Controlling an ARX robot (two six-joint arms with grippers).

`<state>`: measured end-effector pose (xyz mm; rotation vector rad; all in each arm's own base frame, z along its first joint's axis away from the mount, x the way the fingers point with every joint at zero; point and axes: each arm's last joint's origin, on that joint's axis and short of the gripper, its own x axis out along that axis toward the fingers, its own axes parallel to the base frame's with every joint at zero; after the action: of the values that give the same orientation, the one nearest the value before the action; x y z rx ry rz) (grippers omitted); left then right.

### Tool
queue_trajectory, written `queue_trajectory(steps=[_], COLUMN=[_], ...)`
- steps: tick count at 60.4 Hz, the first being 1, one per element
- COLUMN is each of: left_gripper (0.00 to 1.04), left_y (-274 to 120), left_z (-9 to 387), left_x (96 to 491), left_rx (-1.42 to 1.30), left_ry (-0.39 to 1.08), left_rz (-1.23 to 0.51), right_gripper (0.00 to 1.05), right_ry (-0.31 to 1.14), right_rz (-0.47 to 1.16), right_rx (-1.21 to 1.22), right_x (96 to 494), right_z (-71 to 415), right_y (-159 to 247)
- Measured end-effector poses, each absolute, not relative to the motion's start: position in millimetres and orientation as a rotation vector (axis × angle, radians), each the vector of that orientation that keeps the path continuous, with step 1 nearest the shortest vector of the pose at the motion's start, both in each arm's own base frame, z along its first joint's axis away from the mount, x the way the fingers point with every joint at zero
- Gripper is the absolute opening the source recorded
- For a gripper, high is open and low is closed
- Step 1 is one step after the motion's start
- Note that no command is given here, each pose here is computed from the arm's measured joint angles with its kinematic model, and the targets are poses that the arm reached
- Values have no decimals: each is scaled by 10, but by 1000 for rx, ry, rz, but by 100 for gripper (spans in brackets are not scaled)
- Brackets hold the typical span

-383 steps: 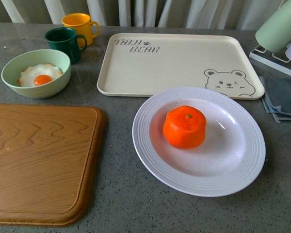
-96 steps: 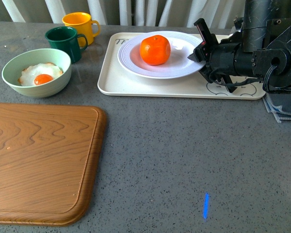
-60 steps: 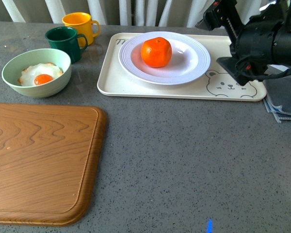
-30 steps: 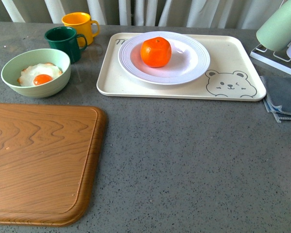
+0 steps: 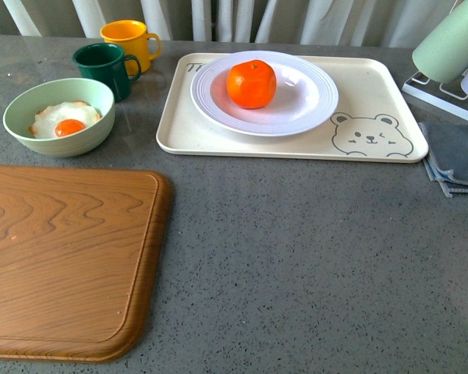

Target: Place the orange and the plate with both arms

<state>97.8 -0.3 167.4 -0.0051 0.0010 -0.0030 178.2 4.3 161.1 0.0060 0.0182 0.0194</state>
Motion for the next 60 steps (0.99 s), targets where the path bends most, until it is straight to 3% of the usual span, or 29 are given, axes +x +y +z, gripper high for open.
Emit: queue_trajectory(steps=[60], left_gripper=[96], left_y=[-3], left_z=[1674], left_x=[978], left_rx=[-5], left_ry=[1], left_rz=[-3], right_gripper=[2], right_ry=[-19], right_rz=[3], right_rx=[6], right_x=[1237], right_z=[1731], right_y=[4])
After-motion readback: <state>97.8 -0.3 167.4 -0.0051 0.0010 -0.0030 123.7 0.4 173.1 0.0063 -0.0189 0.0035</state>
